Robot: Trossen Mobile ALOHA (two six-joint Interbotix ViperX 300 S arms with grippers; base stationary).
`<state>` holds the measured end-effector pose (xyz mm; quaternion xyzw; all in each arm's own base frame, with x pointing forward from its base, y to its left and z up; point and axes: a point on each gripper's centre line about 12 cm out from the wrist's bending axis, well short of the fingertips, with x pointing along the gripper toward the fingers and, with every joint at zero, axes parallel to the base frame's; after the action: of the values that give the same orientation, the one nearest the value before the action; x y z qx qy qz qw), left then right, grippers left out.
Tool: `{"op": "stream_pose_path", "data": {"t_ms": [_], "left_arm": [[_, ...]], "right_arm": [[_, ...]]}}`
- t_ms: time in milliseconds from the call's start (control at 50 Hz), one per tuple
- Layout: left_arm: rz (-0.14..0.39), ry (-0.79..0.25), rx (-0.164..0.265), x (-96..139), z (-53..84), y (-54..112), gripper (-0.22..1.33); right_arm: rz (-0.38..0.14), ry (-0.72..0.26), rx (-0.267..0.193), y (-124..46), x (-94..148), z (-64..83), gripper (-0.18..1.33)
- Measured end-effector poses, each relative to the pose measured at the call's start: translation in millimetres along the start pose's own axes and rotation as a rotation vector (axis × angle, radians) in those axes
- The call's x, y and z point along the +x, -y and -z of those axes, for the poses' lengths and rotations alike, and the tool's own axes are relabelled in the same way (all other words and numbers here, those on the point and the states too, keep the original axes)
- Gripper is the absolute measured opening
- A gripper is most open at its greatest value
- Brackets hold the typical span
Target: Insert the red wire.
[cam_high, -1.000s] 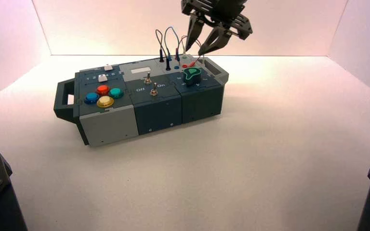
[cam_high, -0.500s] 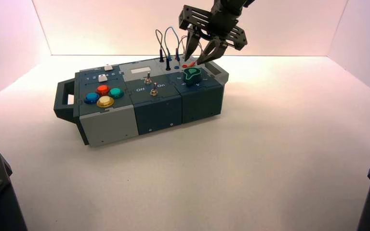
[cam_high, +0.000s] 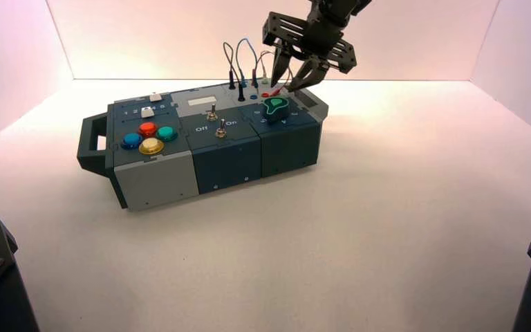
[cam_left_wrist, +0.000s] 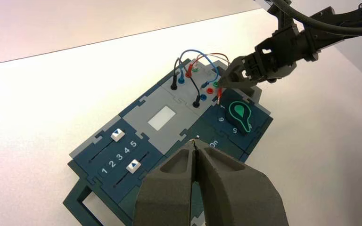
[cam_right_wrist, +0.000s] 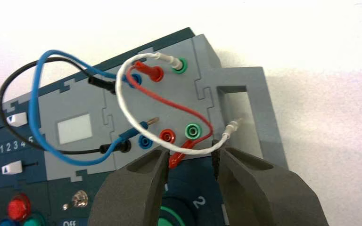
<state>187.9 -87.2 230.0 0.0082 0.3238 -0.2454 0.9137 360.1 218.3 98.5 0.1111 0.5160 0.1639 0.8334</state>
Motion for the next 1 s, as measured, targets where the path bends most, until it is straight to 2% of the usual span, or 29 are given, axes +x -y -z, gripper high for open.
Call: {"op": "stream_pose_path", "data": {"t_ms": [240, 660, 1000], "left_arm": [[-0.003, -0.002, -0.002, 0.9, 0.1, -0.7, -0.16], [-0.004, 0.001, -0.002, 0.9, -0.2, -0.9, -0.16], [-0.003, 0.001, -0.001, 0.9, -0.2, -0.5, -0.16]], "right_arm": [[-0.006, -0.004, -0.002, -2.8, 3.8, -6.0, 0.95], [-0.009, -0.035, -0.005, -4.5, 8.6, -5.2, 0.88], [-0.008, -0.049, -0.005, -4.1, 13.0, -4.6, 0.65]]}}
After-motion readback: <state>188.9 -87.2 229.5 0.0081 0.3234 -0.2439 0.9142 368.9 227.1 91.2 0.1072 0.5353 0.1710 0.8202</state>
